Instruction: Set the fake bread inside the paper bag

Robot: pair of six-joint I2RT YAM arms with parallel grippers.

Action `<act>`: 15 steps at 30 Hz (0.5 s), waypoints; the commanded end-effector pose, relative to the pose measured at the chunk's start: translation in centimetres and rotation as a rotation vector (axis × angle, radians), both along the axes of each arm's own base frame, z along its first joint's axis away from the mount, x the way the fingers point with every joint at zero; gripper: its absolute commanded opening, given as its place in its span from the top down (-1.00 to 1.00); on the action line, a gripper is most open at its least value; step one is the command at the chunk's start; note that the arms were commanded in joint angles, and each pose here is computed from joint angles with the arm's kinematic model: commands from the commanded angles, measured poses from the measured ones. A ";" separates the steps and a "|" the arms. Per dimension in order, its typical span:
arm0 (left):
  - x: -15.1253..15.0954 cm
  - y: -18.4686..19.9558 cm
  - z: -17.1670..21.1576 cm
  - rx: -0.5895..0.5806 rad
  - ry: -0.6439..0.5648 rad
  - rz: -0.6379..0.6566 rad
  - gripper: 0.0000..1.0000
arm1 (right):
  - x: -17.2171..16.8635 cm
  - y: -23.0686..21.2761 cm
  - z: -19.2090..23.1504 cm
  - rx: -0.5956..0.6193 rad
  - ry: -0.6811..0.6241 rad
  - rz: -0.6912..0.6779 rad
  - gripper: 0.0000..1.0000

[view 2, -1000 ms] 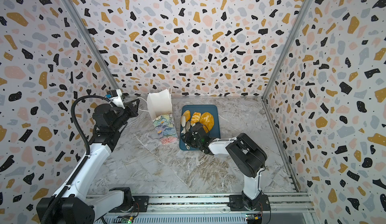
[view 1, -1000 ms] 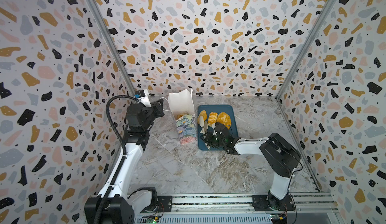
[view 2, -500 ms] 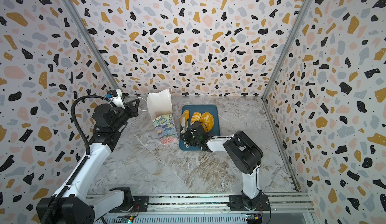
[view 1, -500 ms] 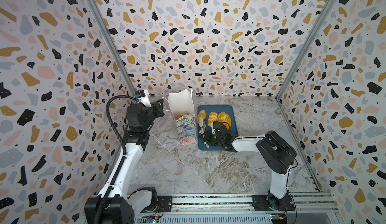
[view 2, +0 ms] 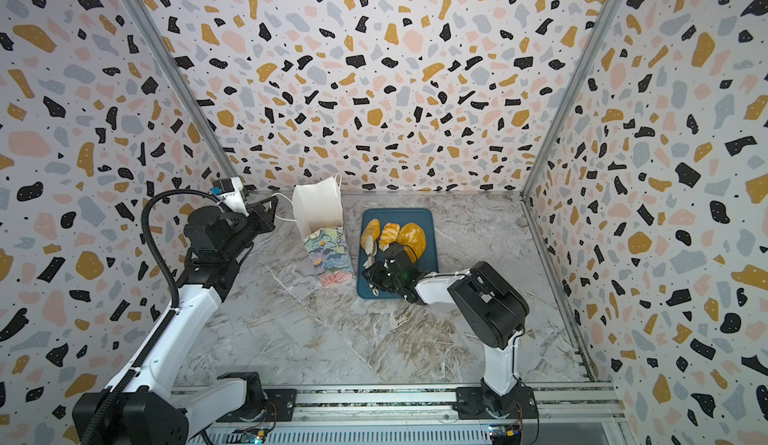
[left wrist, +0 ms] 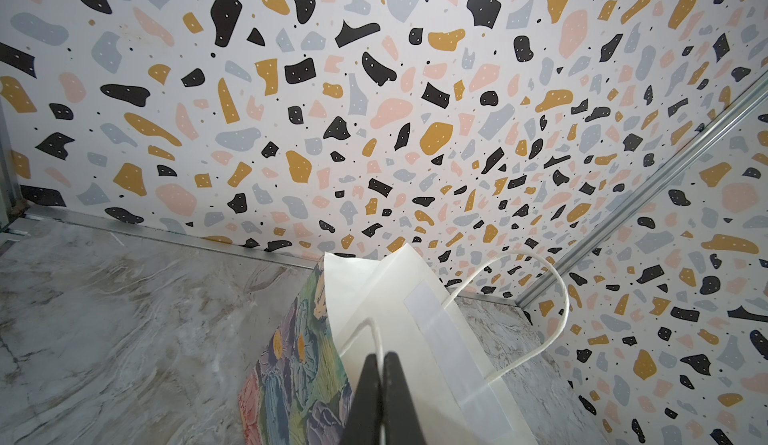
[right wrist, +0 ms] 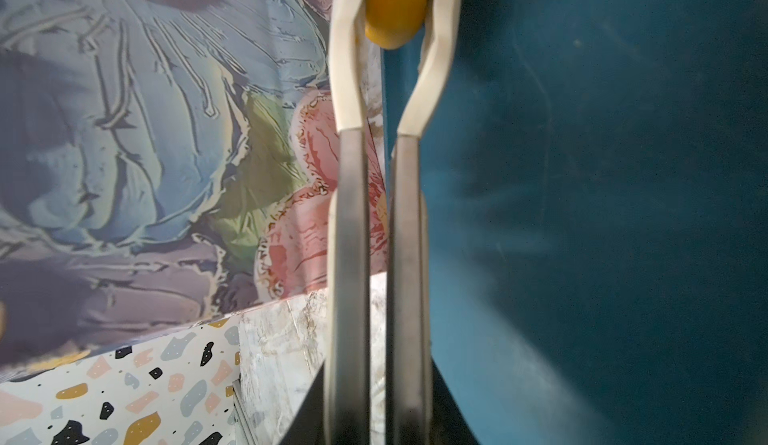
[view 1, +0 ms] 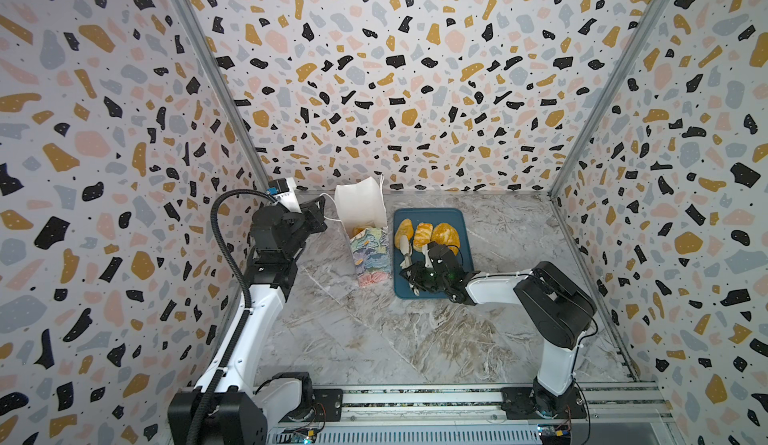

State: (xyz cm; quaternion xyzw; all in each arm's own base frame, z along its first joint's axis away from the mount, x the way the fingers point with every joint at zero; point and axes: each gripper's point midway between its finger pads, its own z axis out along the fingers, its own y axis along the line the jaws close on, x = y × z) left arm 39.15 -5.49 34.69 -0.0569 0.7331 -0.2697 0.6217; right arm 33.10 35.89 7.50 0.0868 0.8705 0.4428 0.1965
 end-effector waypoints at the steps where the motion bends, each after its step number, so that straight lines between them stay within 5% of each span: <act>1: -0.6 -0.3 2.6 0.004 -0.083 -0.010 1.00 | 0.3 -0.6 3.5 0.038 -0.090 -0.013 0.70; 15: -0.6 -0.3 2.5 0.002 -0.082 -0.010 1.00 | -1.8 -2.4 6.1 0.060 -0.145 -0.007 0.71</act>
